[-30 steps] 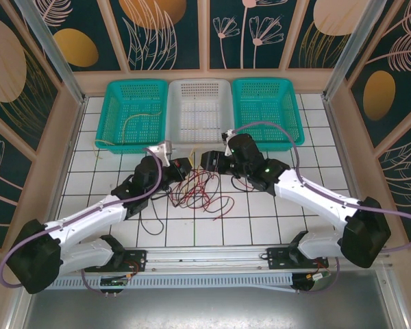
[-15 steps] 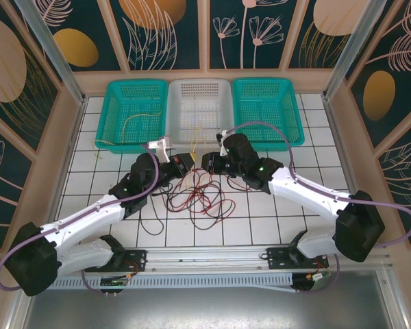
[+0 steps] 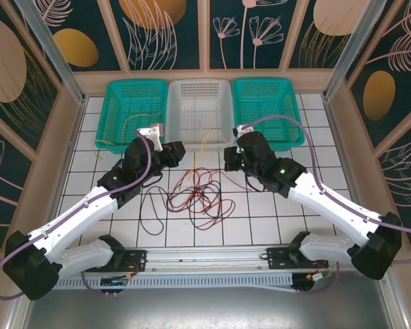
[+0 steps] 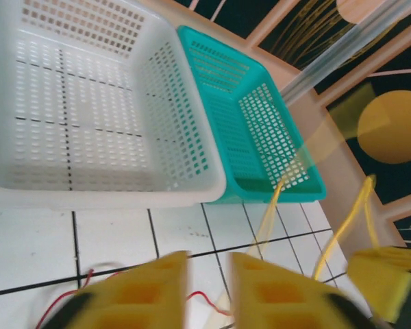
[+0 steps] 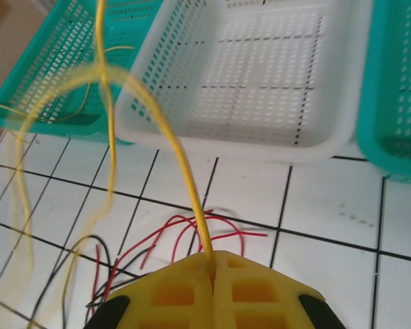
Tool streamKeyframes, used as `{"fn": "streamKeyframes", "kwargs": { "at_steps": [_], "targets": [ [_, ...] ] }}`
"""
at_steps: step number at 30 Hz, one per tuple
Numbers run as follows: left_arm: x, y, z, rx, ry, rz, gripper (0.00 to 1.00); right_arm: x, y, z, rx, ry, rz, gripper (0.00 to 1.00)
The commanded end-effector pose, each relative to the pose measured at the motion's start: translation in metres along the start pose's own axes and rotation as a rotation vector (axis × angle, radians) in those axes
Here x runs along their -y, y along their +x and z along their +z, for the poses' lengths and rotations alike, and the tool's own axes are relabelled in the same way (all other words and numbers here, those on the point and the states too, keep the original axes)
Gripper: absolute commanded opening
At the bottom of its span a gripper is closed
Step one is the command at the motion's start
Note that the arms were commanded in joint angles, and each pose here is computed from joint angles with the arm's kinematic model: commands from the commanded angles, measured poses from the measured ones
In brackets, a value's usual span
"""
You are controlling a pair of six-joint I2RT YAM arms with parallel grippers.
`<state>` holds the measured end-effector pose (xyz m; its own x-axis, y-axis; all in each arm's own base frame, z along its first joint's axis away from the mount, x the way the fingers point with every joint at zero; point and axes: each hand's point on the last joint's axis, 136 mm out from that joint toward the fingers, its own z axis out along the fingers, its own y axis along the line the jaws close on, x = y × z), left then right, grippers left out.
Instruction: Untangle the cables
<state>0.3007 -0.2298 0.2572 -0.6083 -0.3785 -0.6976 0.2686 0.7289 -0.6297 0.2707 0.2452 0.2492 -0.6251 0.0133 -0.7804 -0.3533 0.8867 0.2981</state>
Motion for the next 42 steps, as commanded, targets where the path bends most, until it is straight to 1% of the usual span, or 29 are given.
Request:
{"fn": "streamKeyframes", "kwargs": {
  "at_steps": [1,2,4,6,9,10,11,14,16,18,21,22,24,25,27,28,30,31,32,33,35,36,37,38,39,40,42],
  "targets": [
    [0.001,-0.004,-0.003,-0.019,0.009,-0.045,0.64,0.002,-0.018,-0.021,0.071,0.064,-0.085,0.0],
    [-0.003,-0.01,-0.006,-0.008,0.005,-0.081,0.7,0.002,-0.02,-0.024,0.084,0.072,-0.098,0.0],
    [-0.008,-0.017,-0.01,0.003,0.02,-0.146,0.74,-0.003,-0.026,-0.032,0.108,0.058,-0.127,0.0],
    [0.004,-0.015,-0.009,-0.033,0.098,-0.164,0.75,-0.011,-0.031,-0.039,0.131,0.028,-0.154,0.0],
    [0.043,-0.004,-0.009,-0.141,0.308,-0.182,0.7,-0.028,-0.036,-0.05,0.159,-0.044,-0.204,0.0],
    [0.057,-0.002,-0.014,-0.161,0.396,-0.177,0.69,-0.033,-0.038,-0.053,0.166,-0.074,-0.214,0.0],
    [0.066,-0.003,-0.019,-0.16,0.451,-0.167,0.7,-0.04,-0.039,-0.056,0.168,-0.113,-0.225,0.0],
    [0.086,-0.011,-0.039,-0.12,0.571,-0.101,0.77,-0.062,-0.037,-0.064,0.152,-0.243,-0.257,0.0],
    [0.097,-0.016,-0.046,-0.111,0.621,-0.064,0.79,-0.073,-0.035,-0.067,0.129,-0.309,-0.266,0.0],
    [0.102,-0.022,-0.047,-0.102,0.638,-0.05,0.81,-0.078,-0.035,-0.069,0.117,-0.342,-0.268,0.0],
    [0.114,-0.03,-0.048,-0.093,0.705,-0.037,0.81,-0.087,-0.033,-0.072,0.093,-0.39,-0.275,0.0],
    [0.116,-0.032,-0.045,-0.098,0.709,-0.032,0.78,-0.089,-0.034,-0.072,0.089,-0.398,-0.275,0.0],
    [0.12,-0.032,-0.04,-0.112,0.726,-0.023,0.7,-0.091,-0.034,-0.073,0.084,-0.409,-0.277,0.0],
    [0.12,-0.033,-0.039,-0.114,0.729,-0.021,0.62,-0.091,-0.035,-0.073,0.083,-0.408,-0.276,0.0],
    [0.12,-0.036,-0.036,-0.109,0.718,-0.02,0.41,-0.09,-0.037,-0.075,0.091,-0.402,-0.274,0.0],
    [0.117,-0.04,-0.033,-0.097,0.696,-0.023,0.3,-0.088,-0.039,-0.076,0.1,-0.391,-0.272,0.0],
    [0.102,-0.052,-0.025,-0.059,0.597,-0.055,0.17,-0.081,-0.044,-0.078,0.125,-0.351,-0.269,0.0],
    [0.089,-0.06,-0.021,-0.034,0.531,-0.083,0.06,-0.074,-0.046,-0.08,0.145,-0.318,-0.267,0.0],
    [0.07,-0.073,-0.016,0.006,0.435,-0.126,0.0,-0.068,-0.048,-0.08,0.158,-0.291,-0.266,0.0],
    [0.05,-0.085,-0.014,0.044,0.339,-0.17,0.0,-0.06,-0.05,-0.081,0.169,-0.254,-0.265,0.0],
    [-0.003,-0.12,-0.022,0.151,0.092,-0.252,0.0,-0.042,-0.045,-0.075,0.163,-0.163,-0.274,0.0],
    [-0.038,-0.142,-0.036,0.221,-0.073,-0.29,0.0,-0.031,-0.041,-0.071,0.151,-0.109,-0.282,0.0],
    [-0.071,-0.167,-0.056,0.299,-0.233,-0.321,0.0,-0.023,-0.035,-0.065,0.134,-0.066,-0.287,0.0],
    [-0.096,-0.191,-0.078,0.384,-0.336,-0.341,0.0,-0.018,-0.031,-0.061,0.123,-0.044,-0.29,0.0],
    [-0.114,-0.212,-0.099,0.455,-0.398,-0.373,0.0,-0.014,-0.026,-0.057,0.107,-0.023,-0.291,0.0],
    [-0.124,-0.23,-0.114,0.515,-0.408,-0.404,0.0,-0.012,-0.02,-0.053,0.092,-0.015,-0.292,0.0],
    [-0.131,-0.258,-0.132,0.595,-0.412,-0.428,0.0,-0.01,-0.013,-0.05,0.073,-0.011,-0.291,0.0]
  ]
}}
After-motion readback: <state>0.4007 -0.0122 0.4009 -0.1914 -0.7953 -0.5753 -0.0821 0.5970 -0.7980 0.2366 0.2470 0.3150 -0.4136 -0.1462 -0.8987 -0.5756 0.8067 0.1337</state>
